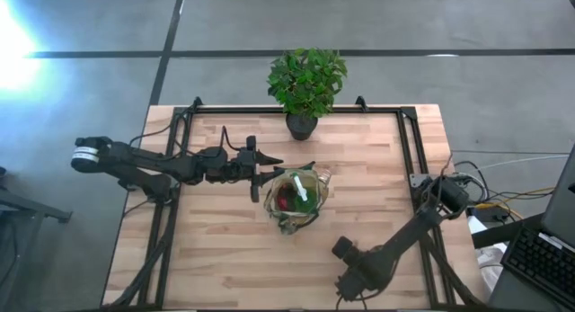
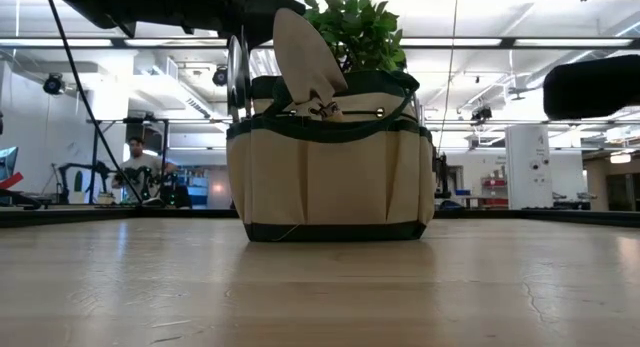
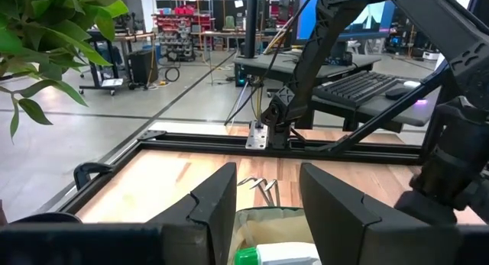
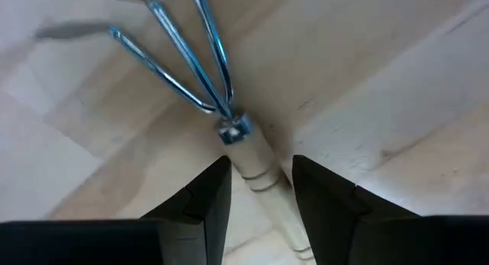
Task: Pick & Place Garden tools in Gardening bag
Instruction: Put the brown hand rake into the side pocket of the gardening bag
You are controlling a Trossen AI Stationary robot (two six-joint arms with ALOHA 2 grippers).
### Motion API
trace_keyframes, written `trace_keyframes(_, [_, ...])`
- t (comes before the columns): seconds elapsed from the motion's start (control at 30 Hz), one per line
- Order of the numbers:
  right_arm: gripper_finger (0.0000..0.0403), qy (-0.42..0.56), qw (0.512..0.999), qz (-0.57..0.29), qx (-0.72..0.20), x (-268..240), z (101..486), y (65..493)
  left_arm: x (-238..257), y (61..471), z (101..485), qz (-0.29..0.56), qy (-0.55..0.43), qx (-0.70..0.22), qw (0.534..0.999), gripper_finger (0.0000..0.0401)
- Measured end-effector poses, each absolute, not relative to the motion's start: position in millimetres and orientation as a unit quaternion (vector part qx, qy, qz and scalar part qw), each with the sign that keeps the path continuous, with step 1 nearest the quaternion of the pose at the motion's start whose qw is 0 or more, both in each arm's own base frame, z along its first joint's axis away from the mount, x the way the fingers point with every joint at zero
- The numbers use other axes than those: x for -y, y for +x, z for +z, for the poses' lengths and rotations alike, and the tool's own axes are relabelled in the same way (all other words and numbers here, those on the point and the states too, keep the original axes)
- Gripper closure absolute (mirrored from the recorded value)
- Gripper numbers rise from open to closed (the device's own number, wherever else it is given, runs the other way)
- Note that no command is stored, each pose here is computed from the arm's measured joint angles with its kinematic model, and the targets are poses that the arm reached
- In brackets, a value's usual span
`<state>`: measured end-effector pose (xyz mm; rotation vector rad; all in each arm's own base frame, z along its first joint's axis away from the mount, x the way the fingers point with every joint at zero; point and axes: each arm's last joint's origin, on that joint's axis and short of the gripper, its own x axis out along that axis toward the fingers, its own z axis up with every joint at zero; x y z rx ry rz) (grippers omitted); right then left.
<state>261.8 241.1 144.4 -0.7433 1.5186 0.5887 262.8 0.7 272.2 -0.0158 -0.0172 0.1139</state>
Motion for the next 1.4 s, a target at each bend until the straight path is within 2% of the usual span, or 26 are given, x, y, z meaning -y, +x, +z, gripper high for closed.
trace_keyframes(0.23, [0.0284,-0.270,0.655,0.252,-0.659,-247,143,264,-1,263,271,0.057,-0.007,0.002,0.998,0.0254])
trace_keyframes(0.5, [0.0354,-0.208,0.676,0.188,-0.682,-241,133,260,-1,263,271,0.057,-0.007,0.001,0.998,0.0254])
trace_keyframes(0.77, [0.0356,-0.144,0.687,0.131,-0.700,-231,133,267,-1,263,271,0.057,-0.008,0.001,0.998,0.0254])
trace_keyframes(0.97, [0.0356,-0.120,0.708,0.104,-0.688,-224,146,269,-1,263,271,0.057,-0.008,0.001,0.998,0.0254])
trace_keyframes(1.4, [0.0356,-0.064,0.808,0.009,-0.586,-197,214,264,-1,263,270,0.057,-0.008,-0.003,0.998,0.0254])
